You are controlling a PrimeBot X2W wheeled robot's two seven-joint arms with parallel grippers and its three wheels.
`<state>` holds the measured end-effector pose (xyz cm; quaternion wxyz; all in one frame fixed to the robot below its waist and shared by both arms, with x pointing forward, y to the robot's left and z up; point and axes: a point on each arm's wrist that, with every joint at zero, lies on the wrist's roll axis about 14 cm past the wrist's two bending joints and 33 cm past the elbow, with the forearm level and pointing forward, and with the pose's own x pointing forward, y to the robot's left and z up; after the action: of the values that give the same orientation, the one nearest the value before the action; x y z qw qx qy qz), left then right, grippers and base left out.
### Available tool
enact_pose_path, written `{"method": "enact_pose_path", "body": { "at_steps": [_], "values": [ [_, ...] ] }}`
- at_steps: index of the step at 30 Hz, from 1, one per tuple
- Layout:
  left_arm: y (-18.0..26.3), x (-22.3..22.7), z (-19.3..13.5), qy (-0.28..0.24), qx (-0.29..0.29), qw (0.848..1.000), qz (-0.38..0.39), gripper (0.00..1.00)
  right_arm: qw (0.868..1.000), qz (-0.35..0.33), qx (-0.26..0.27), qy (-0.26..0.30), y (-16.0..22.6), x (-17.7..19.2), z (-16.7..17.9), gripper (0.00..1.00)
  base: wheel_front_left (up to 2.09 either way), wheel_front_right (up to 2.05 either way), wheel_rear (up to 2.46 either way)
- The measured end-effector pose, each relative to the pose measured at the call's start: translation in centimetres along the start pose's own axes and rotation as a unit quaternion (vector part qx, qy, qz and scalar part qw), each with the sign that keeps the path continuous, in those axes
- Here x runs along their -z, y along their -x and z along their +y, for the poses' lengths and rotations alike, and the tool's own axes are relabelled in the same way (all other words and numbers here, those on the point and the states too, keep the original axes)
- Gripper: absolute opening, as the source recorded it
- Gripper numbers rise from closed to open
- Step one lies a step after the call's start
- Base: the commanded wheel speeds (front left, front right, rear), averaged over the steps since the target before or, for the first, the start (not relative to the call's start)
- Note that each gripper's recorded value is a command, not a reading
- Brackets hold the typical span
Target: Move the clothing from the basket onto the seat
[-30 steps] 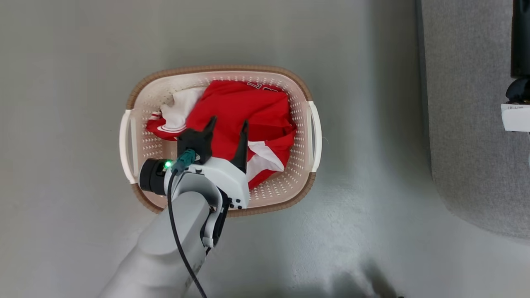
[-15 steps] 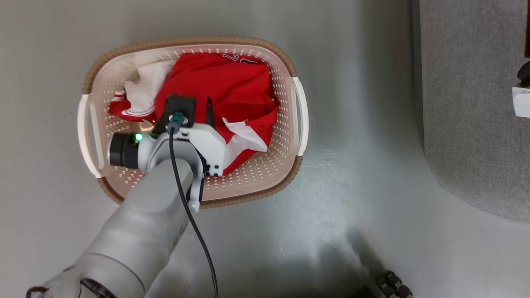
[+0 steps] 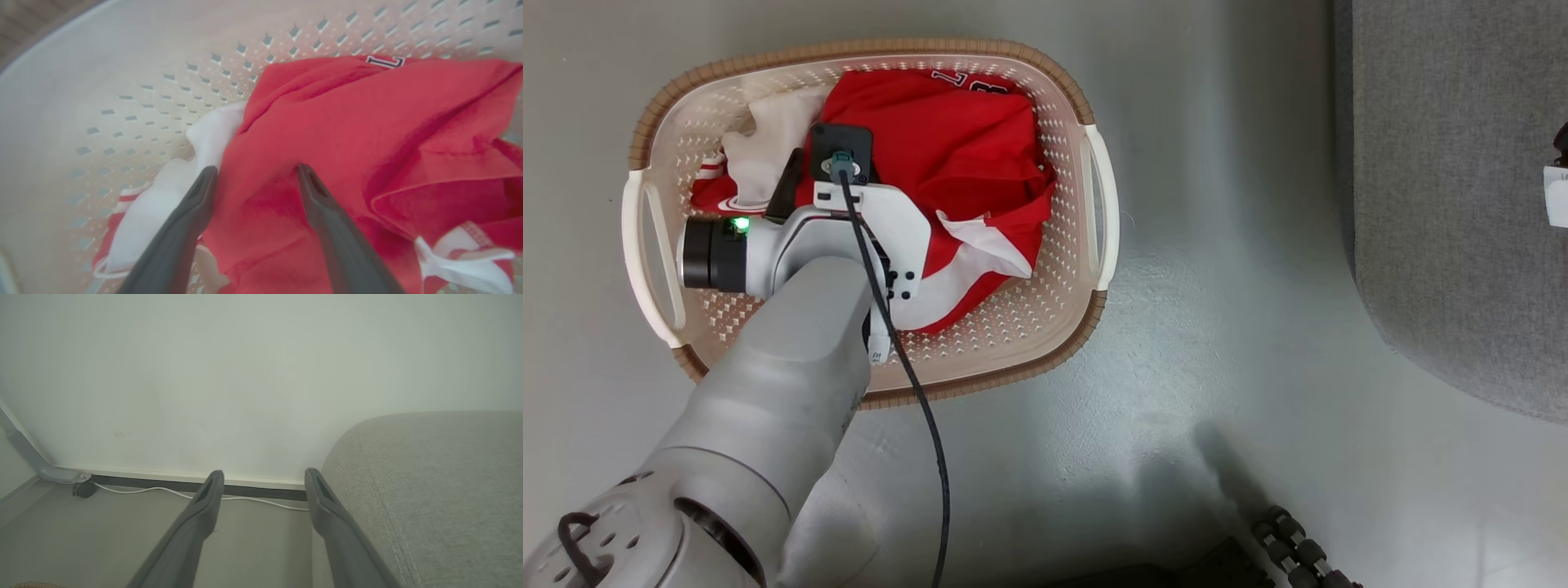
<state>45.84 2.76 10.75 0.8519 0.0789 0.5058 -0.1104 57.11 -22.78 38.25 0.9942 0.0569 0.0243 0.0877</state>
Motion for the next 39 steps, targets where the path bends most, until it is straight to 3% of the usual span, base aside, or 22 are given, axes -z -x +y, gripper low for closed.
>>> {"method": "enact_pose_path", "body": {
  "at_steps": [6,7,9,20,39],
  "values": [
    [-0.3,1.9,-0.4,-0.025,0.004,0.998,0.058,1.00,1.000,-0.003,-0.003,-0.002,0.0,0.0,0.2,1.00,0.00,0.00,0.00],
    [-0.3,1.8,-0.5,-0.026,0.008,0.998,0.060,0.91,1.000,-0.004,-0.004,-0.003,0.0,-0.1,0.3,1.00,0.00,0.00,0.00],
    [-0.3,1.6,-0.8,-0.030,0.015,0.998,0.061,0.00,1.000,-0.006,-0.005,-0.004,0.0,-0.3,0.3,1.00,0.00,0.00,0.00],
    [1.6,-1.0,-3.1,-0.013,0.062,0.998,0.011,0.00,1.000,-0.027,-0.010,-0.007,0.1,-2.6,1.0,1.00,0.00,0.00,0.00],
    [10.3,-6.1,-3.9,0.054,0.096,0.985,-0.130,0.00,0.999,-0.047,0.002,-0.013,3.9,-8.0,2.5,1.00,0.00,0.00,0.00]
  ]
}}
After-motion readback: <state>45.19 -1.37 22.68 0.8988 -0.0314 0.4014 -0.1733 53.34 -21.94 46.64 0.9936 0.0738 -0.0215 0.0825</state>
